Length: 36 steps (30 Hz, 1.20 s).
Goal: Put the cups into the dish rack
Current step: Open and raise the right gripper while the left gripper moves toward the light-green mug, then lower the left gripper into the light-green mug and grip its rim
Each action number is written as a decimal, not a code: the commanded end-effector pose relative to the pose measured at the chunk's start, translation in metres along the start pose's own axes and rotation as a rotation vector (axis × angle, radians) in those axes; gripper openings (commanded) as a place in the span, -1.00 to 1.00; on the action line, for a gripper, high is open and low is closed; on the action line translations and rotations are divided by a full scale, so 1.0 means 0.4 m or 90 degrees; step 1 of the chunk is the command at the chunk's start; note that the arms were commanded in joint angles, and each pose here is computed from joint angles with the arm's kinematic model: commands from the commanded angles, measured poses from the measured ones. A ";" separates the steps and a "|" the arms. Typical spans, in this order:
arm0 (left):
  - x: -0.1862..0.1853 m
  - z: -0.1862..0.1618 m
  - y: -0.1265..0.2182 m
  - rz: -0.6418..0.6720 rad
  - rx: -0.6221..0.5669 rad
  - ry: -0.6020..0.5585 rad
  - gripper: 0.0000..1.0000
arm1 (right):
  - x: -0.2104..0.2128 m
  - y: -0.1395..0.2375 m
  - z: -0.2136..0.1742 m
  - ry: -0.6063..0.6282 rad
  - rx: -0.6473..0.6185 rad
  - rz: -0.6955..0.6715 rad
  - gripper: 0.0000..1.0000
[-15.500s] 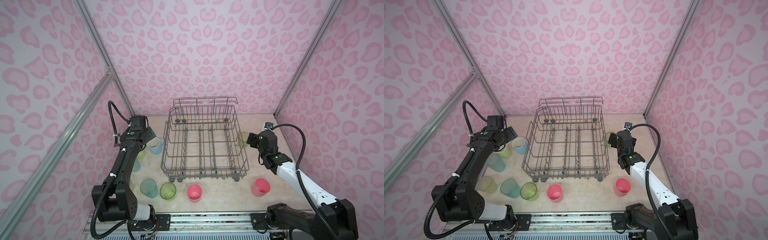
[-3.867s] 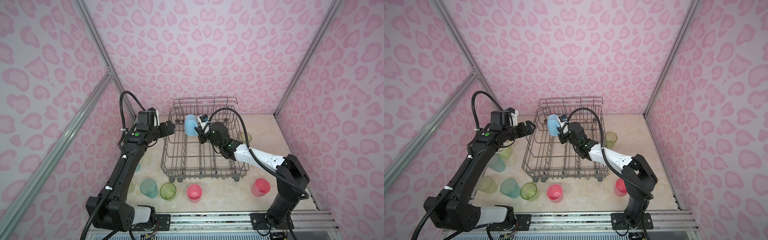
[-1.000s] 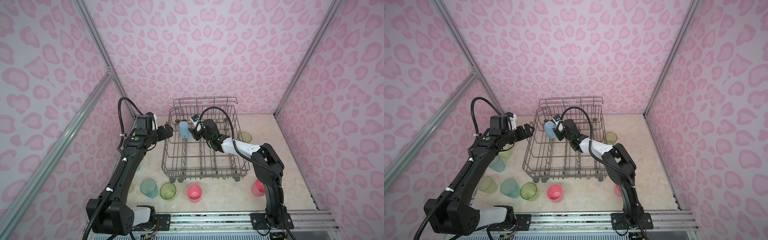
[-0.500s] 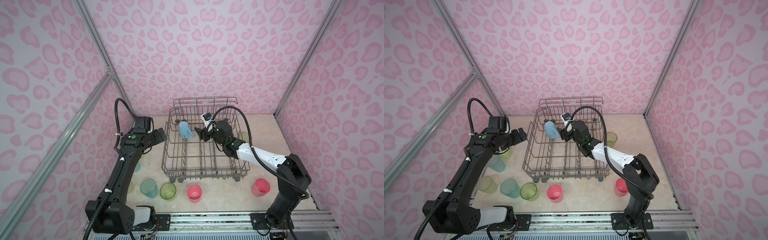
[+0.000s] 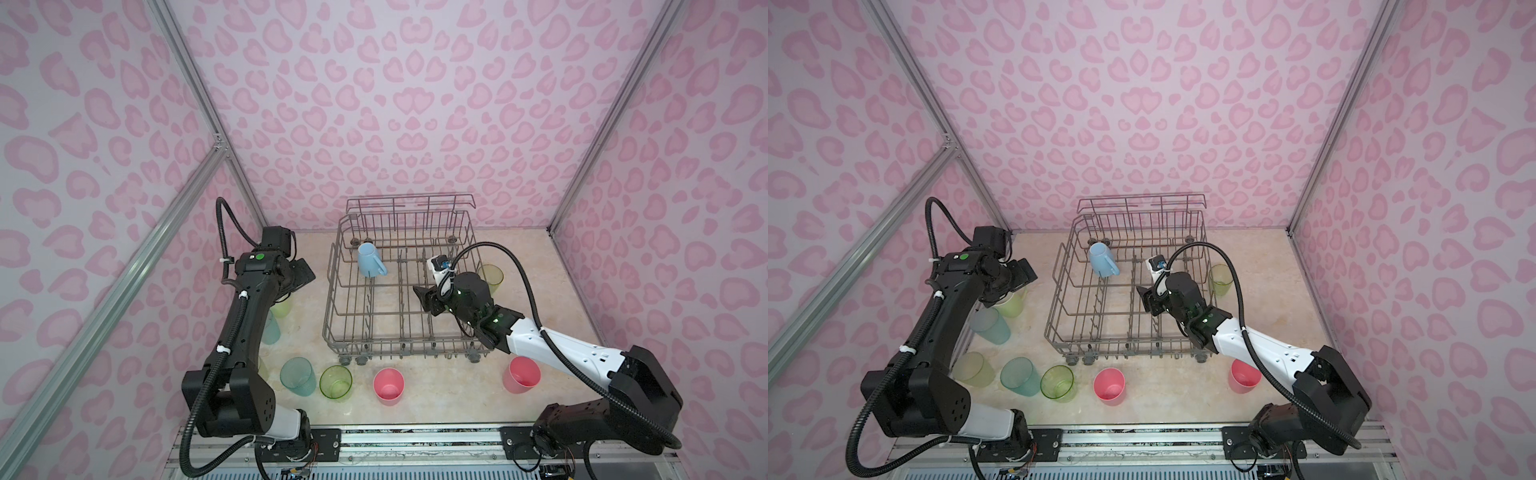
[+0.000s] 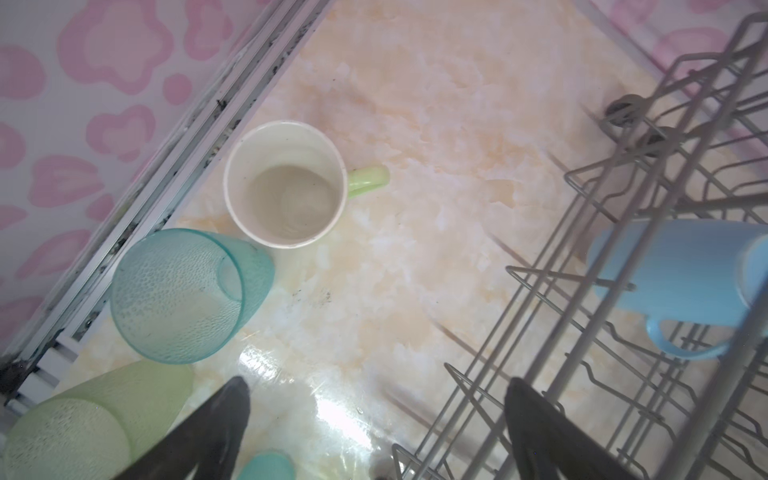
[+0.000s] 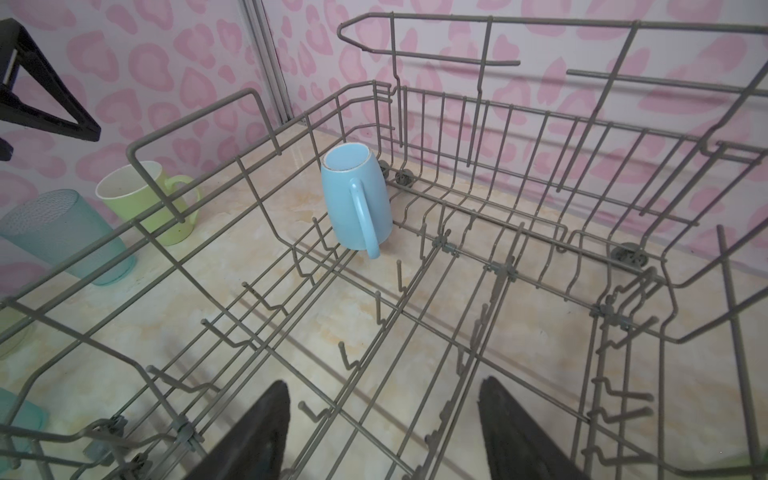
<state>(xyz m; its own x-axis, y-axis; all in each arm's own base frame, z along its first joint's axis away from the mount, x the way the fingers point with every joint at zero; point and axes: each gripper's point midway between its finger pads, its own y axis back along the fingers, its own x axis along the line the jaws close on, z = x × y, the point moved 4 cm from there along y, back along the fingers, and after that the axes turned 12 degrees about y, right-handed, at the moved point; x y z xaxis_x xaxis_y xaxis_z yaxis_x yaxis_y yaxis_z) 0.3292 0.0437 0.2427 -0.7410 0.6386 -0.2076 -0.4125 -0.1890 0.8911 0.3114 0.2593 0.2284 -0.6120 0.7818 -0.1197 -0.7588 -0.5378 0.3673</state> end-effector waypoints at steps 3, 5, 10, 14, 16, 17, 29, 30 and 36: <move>0.023 0.034 -0.023 0.009 0.032 0.104 0.91 | 0.002 0.006 -0.025 -0.010 0.021 -0.002 0.42; 0.025 0.053 -0.029 0.012 0.029 0.140 0.90 | 0.001 0.006 -0.028 -0.008 0.022 -0.003 0.42; 0.042 0.099 -0.050 0.032 0.020 0.231 0.82 | 0.004 0.003 -0.037 -0.012 0.023 0.000 0.42; 0.041 0.133 -0.065 0.042 0.014 0.261 0.75 | 0.004 -0.004 -0.043 -0.007 0.029 -0.002 0.42; 0.048 0.150 -0.075 0.058 0.010 0.277 0.72 | 0.002 -0.008 -0.046 -0.001 0.033 -0.006 0.42; 0.050 0.154 -0.081 0.063 0.011 0.289 0.71 | 0.000 -0.009 -0.049 0.000 0.036 -0.009 0.42; 0.070 0.175 -0.151 0.129 0.000 0.417 0.53 | -0.001 -0.019 -0.065 0.011 0.045 -0.015 0.42; 0.074 0.175 -0.157 0.136 -0.002 0.424 0.52 | 0.000 -0.021 -0.066 0.013 0.046 -0.014 0.42; 0.069 0.176 -0.180 0.136 0.003 0.465 0.44 | 0.004 -0.026 -0.076 0.014 0.051 -0.010 0.43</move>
<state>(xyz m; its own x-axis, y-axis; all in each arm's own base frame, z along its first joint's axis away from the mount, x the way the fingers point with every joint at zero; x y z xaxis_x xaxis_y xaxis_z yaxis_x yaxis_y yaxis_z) 0.3747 0.1243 0.2027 -0.9704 -0.0093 -0.2413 -0.2321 -0.2393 0.9428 0.3105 0.2558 0.1988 -0.6071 0.7832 -0.1347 -0.7439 -0.5005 0.4429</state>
